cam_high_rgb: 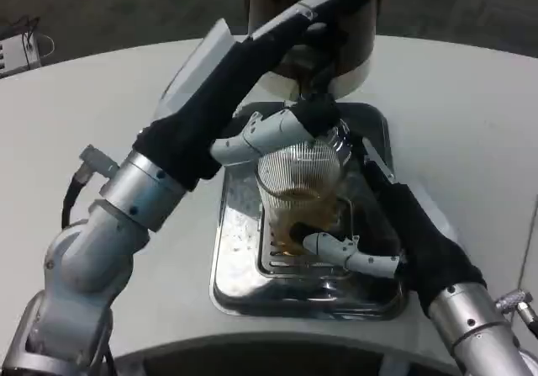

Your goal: Grasp the cup under the faucet to collect the drink, then remove the cup.

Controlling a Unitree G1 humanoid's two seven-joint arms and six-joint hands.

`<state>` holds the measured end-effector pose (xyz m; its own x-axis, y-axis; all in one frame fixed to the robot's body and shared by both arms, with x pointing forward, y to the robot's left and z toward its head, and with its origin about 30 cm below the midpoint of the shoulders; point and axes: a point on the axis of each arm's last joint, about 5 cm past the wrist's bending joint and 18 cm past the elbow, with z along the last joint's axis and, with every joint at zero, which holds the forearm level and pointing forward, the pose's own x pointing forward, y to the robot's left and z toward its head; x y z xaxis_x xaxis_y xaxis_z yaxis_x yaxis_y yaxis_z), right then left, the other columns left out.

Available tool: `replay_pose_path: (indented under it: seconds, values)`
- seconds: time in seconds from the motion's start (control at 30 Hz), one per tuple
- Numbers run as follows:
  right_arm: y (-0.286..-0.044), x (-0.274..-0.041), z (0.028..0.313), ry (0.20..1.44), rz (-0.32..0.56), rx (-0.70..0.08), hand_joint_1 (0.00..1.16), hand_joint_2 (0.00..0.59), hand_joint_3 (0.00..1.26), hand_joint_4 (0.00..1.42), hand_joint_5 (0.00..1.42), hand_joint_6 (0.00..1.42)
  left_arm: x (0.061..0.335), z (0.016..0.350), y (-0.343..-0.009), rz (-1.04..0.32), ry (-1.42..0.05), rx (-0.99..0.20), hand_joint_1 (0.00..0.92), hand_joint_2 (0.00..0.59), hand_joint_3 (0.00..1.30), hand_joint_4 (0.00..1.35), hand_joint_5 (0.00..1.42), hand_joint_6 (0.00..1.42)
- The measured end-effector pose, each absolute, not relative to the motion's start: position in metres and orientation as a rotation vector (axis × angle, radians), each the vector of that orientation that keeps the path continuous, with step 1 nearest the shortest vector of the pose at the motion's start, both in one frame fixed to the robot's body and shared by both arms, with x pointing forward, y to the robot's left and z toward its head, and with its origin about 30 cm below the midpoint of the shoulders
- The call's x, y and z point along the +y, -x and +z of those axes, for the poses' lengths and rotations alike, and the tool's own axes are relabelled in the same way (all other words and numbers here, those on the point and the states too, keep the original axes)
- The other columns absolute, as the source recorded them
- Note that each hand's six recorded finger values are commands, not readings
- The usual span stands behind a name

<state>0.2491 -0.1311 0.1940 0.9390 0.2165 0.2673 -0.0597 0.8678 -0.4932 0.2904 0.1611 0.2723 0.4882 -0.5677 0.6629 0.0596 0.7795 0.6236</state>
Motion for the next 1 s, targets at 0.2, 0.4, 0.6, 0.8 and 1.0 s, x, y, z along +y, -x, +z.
replay_pose_path:
  seconds: [0.2, 0.4, 0.6, 0.8, 1.0]
  values:
    - [-0.249, -0.132, 0.194, 0.492, 0.151, -0.324, 0.75, 0.208, 0.00, 0.00, 0.00, 0.00, 0.164, 0.270, -0.282, -0.362, -0.521, -1.055, 0.000, 0.028, 0.27, 0.24, 0.34, 0.41]
    - [-0.249, -0.132, 0.194, 0.489, 0.152, -0.329, 0.75, 0.208, 0.00, 0.00, 0.00, 0.00, 0.174, 0.261, -0.264, -0.301, -0.524, -1.084, 0.000, 0.038, 0.24, 0.20, 0.31, 0.38]
    - [-0.249, -0.134, 0.195, 0.488, 0.155, -0.335, 0.75, 0.213, 0.00, 0.00, 0.00, 0.00, 0.196, 0.243, -0.237, -0.177, -0.603, -1.028, 0.000, 0.052, 0.19, 0.11, 0.22, 0.29]
    - [-0.249, -0.132, 0.195, 0.491, 0.165, -0.341, 0.75, 0.216, 0.00, 0.00, 0.00, 0.00, 0.215, 0.223, -0.209, -0.094, -0.686, -0.885, 0.000, 0.055, 0.19, 0.11, 0.21, 0.29]
    - [-0.254, -0.128, 0.197, 0.486, 0.181, -0.351, 0.75, 0.216, 0.00, 0.00, 0.00, 0.00, 0.233, 0.209, -0.187, -0.049, -0.751, -0.740, 0.000, 0.057, 0.15, 0.07, 0.18, 0.26]
